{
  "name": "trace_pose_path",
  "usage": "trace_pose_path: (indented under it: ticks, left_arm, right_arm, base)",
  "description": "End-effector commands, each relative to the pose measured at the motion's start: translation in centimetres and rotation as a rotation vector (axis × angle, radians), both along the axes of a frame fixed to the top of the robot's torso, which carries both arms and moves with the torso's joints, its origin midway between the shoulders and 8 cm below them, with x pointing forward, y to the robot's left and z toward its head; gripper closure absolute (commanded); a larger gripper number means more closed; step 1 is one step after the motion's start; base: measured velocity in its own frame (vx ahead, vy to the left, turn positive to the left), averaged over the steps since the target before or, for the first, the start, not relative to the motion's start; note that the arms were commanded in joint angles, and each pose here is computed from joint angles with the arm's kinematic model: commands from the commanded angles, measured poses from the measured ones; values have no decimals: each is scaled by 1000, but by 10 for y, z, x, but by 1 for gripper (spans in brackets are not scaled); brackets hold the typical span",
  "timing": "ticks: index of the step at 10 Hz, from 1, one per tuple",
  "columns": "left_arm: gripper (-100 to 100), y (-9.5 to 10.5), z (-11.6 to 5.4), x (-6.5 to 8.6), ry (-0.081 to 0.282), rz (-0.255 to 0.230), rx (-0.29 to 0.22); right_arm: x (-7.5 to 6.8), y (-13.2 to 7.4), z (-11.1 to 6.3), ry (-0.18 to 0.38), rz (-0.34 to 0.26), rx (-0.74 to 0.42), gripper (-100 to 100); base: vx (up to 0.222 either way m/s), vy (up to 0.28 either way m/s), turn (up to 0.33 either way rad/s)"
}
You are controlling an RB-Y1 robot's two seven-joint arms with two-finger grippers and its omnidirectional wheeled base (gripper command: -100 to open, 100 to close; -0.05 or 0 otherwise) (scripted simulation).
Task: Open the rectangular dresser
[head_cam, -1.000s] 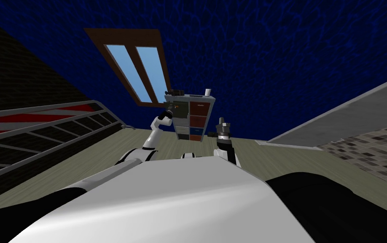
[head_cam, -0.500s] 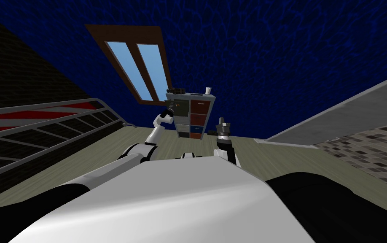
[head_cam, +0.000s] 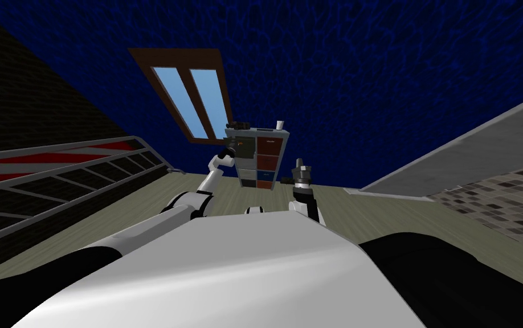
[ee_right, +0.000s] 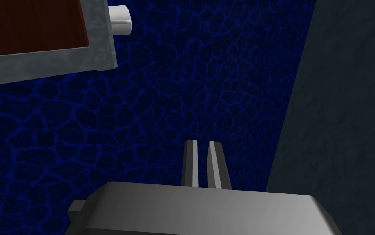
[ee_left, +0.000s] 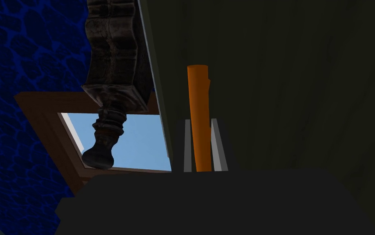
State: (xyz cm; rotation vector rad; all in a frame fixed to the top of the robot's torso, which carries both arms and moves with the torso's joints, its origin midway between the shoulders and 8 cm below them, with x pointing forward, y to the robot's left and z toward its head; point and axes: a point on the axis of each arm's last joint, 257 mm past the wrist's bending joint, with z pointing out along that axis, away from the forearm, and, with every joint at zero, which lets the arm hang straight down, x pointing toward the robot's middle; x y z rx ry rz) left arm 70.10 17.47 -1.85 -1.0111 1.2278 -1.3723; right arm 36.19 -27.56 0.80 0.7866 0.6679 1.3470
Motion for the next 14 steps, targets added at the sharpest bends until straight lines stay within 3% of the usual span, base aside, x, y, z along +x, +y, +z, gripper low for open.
trace_pose_path:
  ticks: [1,2,8,9,10,14]
  left_arm:
    - [100,-13,33,10,-69,-21,-6]
    - [-100,-11,34,9,-48,-16,-4]
    - [-100,-14,79,12,-48,-20,-1]
    - [-100,-14,67,12,-42,-19,-2]
    - [0,-14,67,12,-38,-19,-1]
    - [0,-13,63,13,-32,-18,-1]
  right_arm:
    - [0,0,0,0,0,0,0]
    - [0,0,0,0,0,0,0]
    - [0,0,0,0,0,0,0]
    - [0,0,0,0,0,0,0]
    - [0,0,0,0,0,0,0]
    - [0,0,0,0,0,0,0]
  base:
    - [-200,47,-2]
    - [-74,27,-3]
    - [7,-7,7]
    - [0,0,0]
    - [0,0,0]
    - [0,0,0]
